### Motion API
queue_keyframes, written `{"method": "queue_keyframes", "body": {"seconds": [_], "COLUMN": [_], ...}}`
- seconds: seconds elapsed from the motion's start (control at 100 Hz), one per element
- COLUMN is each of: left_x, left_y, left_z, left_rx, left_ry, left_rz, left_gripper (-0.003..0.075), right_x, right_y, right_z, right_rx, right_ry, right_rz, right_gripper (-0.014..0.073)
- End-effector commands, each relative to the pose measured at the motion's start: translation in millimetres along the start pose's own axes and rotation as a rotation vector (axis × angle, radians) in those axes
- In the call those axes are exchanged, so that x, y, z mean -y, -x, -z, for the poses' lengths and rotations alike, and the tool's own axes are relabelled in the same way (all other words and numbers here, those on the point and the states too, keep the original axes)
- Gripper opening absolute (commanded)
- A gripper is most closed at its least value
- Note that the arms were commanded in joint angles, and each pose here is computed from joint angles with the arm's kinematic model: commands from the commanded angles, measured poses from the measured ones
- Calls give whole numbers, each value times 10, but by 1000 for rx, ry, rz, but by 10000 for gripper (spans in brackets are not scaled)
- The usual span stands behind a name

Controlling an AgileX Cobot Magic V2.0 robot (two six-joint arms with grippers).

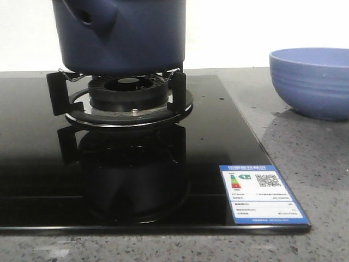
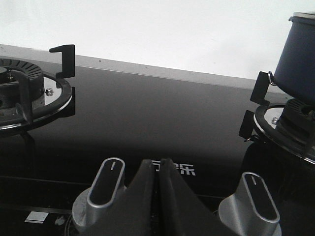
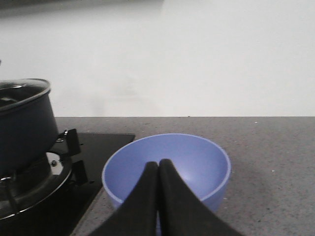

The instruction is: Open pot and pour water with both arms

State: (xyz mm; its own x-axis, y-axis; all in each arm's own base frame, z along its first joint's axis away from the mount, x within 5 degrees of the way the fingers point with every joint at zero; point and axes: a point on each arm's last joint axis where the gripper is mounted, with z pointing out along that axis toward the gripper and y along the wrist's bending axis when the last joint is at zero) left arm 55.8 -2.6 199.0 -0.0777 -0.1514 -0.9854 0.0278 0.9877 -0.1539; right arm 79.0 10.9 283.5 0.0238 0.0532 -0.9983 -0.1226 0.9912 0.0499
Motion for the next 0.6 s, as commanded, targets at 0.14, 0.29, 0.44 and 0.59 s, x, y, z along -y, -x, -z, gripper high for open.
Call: {"method": "queue_keyframes", "body": {"seconds": [0.14, 0.29, 0.44, 0.59], "left_x": [-9, -9, -9, -9], "left_y": [-33, -33, -33, -33], "left_z": [2, 2, 2, 2], "left_rx": [66, 66, 66, 66], "left_ry": [-6, -6, -6, -6], "left_rz": [21, 21, 21, 21], "left_gripper": [-20, -20, -20, -20], "right_x": [86, 100, 114, 116], "right_y": [20, -219, -510, -798], "right_z": [-8, 26, 126, 236], "right_rx": [26, -9, 49, 24], "right_ry": [-93, -99, -106, -107], "right_rz": [32, 55, 67, 73], "right_gripper": [-62, -62, -62, -62]}}
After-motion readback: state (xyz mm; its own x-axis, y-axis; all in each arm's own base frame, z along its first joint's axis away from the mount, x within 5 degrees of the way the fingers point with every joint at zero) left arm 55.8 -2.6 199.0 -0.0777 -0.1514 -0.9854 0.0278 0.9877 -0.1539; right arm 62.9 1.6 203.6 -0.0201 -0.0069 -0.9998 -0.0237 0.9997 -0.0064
